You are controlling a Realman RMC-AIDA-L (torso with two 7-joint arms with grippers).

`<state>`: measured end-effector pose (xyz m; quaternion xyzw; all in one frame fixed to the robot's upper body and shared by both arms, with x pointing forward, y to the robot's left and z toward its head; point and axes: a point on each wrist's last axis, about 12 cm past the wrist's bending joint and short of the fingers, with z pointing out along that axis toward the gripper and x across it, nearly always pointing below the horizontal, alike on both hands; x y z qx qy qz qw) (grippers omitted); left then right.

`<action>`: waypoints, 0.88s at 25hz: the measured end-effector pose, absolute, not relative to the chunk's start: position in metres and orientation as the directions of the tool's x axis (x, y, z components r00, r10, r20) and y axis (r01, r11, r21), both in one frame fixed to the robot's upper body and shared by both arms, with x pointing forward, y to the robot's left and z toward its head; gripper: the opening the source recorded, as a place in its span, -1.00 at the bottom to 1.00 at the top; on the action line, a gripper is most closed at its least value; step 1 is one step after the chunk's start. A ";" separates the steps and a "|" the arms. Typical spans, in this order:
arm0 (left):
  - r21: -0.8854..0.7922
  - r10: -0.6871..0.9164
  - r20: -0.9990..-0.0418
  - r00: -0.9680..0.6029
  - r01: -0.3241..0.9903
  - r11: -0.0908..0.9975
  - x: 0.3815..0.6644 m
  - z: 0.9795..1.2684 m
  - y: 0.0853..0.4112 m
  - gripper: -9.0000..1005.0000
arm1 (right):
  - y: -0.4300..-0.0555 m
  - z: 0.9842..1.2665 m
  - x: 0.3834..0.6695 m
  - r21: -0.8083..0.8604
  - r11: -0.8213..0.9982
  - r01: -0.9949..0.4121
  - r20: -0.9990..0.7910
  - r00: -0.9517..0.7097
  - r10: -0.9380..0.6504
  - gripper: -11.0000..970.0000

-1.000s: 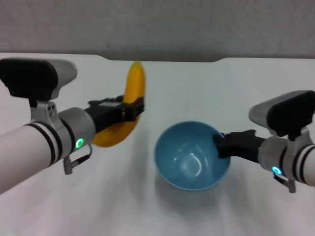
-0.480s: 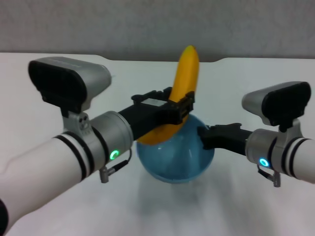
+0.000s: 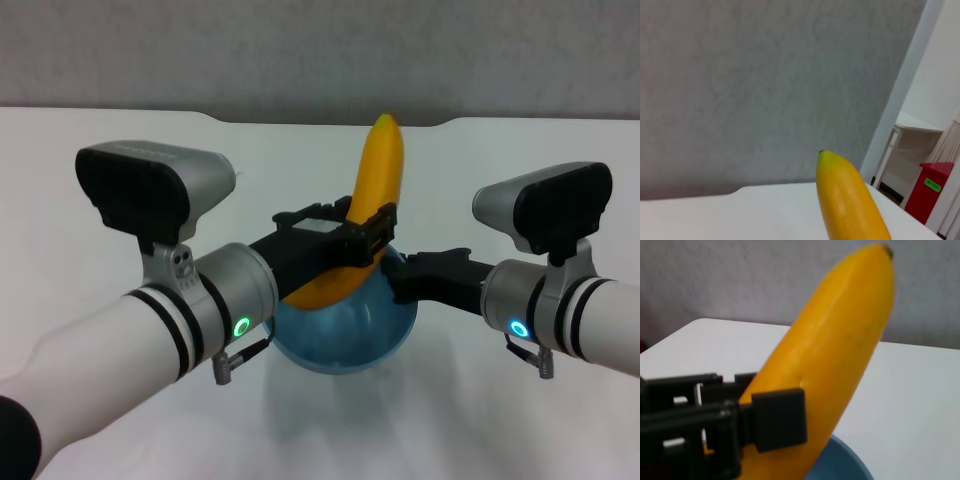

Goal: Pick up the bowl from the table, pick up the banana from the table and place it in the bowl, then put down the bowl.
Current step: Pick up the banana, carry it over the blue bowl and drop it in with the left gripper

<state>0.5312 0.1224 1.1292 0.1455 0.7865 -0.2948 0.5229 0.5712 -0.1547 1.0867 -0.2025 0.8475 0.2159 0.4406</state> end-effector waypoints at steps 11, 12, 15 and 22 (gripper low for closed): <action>-0.321 -0.082 -0.898 -0.432 0.516 0.794 0.531 1.121 0.127 -0.01 | -0.159 1.088 0.573 0.191 0.832 -0.520 -0.837 -0.529 -0.138 -0.87; -0.325 -0.086 -0.897 -0.434 0.514 0.794 0.531 1.121 0.127 -0.01 | -0.160 1.088 0.573 0.190 0.834 -0.518 -0.838 -0.529 -0.137 -0.87; -0.328 -0.093 -0.900 -0.426 0.520 0.789 0.531 1.126 0.125 -0.01 | -0.162 1.088 0.574 0.188 0.838 -0.512 -0.837 -0.530 -0.136 -0.87; -0.334 -0.112 -0.911 -0.397 0.551 0.765 0.530 1.140 0.116 -0.01 | -0.162 1.086 0.574 0.181 0.840 -0.512 -0.837 -0.528 -0.142 -0.87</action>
